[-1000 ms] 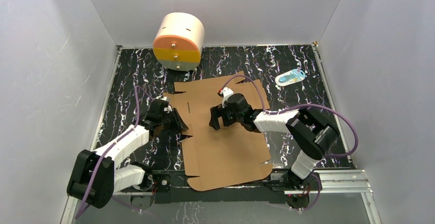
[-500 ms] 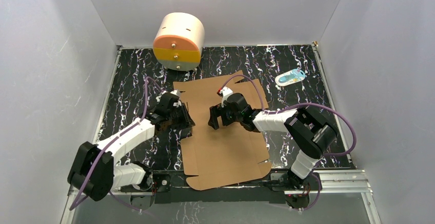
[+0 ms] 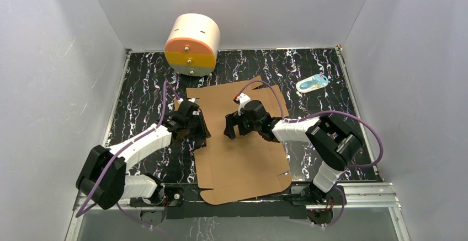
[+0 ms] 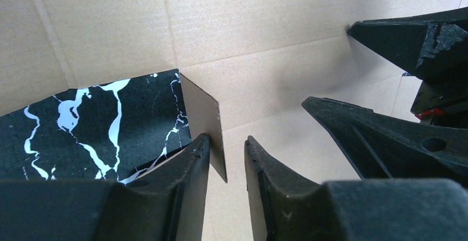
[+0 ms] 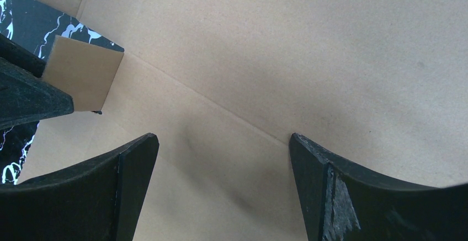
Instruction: Fold the paper box
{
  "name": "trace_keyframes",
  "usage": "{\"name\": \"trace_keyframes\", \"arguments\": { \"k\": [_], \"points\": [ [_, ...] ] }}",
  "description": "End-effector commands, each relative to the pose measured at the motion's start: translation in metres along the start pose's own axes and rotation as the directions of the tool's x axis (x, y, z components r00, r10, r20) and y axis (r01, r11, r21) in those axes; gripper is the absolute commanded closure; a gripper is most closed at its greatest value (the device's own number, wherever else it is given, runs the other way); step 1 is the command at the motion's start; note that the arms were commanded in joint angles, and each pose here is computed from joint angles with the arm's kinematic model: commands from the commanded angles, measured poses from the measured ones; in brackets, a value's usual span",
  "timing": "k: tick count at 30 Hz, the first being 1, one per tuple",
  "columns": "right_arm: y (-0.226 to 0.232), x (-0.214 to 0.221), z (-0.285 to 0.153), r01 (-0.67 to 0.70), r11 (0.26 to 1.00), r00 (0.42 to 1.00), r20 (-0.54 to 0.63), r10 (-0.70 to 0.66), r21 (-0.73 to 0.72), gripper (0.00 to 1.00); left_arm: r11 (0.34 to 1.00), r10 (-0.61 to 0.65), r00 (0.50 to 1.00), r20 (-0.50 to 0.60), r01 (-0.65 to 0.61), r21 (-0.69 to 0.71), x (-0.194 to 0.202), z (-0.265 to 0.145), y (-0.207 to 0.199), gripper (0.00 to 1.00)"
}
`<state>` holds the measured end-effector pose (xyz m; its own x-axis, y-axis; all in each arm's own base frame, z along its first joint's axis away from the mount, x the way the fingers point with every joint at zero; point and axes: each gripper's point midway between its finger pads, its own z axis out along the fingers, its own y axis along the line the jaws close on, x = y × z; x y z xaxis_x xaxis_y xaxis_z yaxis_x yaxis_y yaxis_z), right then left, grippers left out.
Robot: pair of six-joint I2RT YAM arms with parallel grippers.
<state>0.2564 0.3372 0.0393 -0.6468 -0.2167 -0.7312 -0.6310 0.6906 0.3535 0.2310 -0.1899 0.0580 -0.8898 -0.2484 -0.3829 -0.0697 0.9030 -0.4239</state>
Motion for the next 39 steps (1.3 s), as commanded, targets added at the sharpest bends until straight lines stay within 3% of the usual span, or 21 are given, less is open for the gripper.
{"name": "trace_keyframes", "arguments": {
  "k": [1,6,11,18,29,39],
  "points": [
    [0.003,0.019,0.004,-0.022,1.0,0.997,-0.077,0.02,-0.022,0.01,1.0,0.017,0.998,0.062,-0.017,0.002,-0.016,-0.017,-0.008,0.69],
    [0.004,0.007,-0.004,-0.005,1.0,0.998,-0.066,0.005,-0.004,0.01,0.999,0.035,0.993,0.114,-0.033,-0.015,-0.028,-0.03,-0.008,0.57],
    [0.009,-0.023,-0.024,0.038,0.999,0.999,-0.031,-0.037,0.015,0.01,0.997,0.045,0.981,0.187,-0.057,0.059,-0.053,-0.045,-0.035,0.44],
    [-0.036,-0.042,-0.066,-0.024,0.992,1.0,0.002,0.024,0.128,0.01,0.977,0.072,0.984,0.165,-0.103,0.188,-0.063,-0.043,-0.072,0.32],
    [-0.109,-0.021,-0.124,-0.251,0.946,0.967,0.021,0.253,0.206,0.01,0.975,0.108,0.994,0.031,-0.112,0.194,-0.049,0.008,-0.075,0.29],
    [-0.131,-0.003,-0.135,-0.429,0.892,0.903,0.052,0.426,0.144,0.04,0.986,0.141,0.988,-0.067,-0.133,0.105,-0.036,0.052,-0.056,0.28]
  ]
}}
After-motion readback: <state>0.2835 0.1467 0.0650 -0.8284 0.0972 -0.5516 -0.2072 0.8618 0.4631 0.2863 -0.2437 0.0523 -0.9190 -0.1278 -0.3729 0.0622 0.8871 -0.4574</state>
